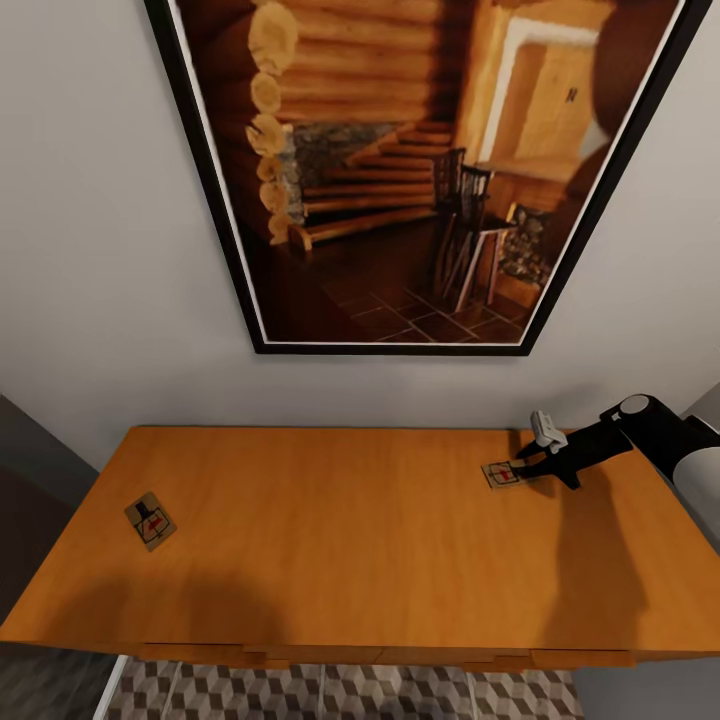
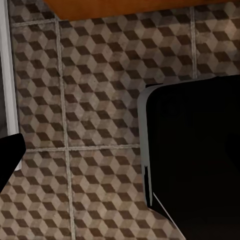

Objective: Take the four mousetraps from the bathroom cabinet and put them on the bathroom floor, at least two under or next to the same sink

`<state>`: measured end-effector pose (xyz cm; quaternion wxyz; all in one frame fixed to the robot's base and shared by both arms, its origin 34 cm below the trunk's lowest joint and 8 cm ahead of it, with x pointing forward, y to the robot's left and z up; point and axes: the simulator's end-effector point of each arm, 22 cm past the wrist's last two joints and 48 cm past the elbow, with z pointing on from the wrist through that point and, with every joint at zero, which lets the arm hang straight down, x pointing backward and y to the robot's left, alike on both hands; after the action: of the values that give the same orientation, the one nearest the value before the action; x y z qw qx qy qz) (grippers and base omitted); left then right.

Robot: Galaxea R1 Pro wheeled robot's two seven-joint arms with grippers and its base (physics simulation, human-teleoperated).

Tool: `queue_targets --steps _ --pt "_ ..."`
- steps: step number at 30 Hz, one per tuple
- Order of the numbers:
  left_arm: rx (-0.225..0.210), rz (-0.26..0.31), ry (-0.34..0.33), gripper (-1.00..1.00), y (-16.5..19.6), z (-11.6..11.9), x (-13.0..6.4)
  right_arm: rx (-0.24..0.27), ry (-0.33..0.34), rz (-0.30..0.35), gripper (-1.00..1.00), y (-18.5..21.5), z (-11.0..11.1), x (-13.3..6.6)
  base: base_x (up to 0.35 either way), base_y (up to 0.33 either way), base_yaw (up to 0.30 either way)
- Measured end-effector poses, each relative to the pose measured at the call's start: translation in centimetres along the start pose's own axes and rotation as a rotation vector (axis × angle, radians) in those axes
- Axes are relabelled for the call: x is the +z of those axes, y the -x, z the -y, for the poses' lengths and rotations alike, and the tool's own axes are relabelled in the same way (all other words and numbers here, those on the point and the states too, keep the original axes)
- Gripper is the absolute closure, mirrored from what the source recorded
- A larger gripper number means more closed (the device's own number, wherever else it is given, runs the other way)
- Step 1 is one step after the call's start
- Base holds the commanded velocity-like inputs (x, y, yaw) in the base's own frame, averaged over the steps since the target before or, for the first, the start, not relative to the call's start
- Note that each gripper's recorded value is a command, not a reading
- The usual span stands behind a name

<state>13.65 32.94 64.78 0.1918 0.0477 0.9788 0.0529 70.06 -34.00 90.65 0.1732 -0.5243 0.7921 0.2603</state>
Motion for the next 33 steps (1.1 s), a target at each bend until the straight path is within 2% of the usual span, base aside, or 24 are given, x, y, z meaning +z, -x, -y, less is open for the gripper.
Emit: queue_targets --steps 12,19,25,33 --pt "0.000 0.000 0.000 -1.00 0.0 0.0 0.0 0.030 -0.001 -0.004 1.00 0.1 0.1 0.0 0.000 0.000 0.000" --pt "0.000 0.000 0.000 -1.00 0.0 0.0 0.0 0.021 -0.003 -0.008 1.00 0.5 0.2 -0.1 -0.012 0.000 0.000" --pt "0.000 -0.001 0.000 -1.00 0.0 0.0 0.0 0.034 0.002 -0.009 1.00 0.5 0.1 -0.1 -0.229 0.000 0.000" --pt "0.000 -0.001 0.000 -1.00 0.0 0.0 0.0 0.023 0.003 -0.006 1.00 1.6 0.2 -0.4 -0.315 0.000 0.000"
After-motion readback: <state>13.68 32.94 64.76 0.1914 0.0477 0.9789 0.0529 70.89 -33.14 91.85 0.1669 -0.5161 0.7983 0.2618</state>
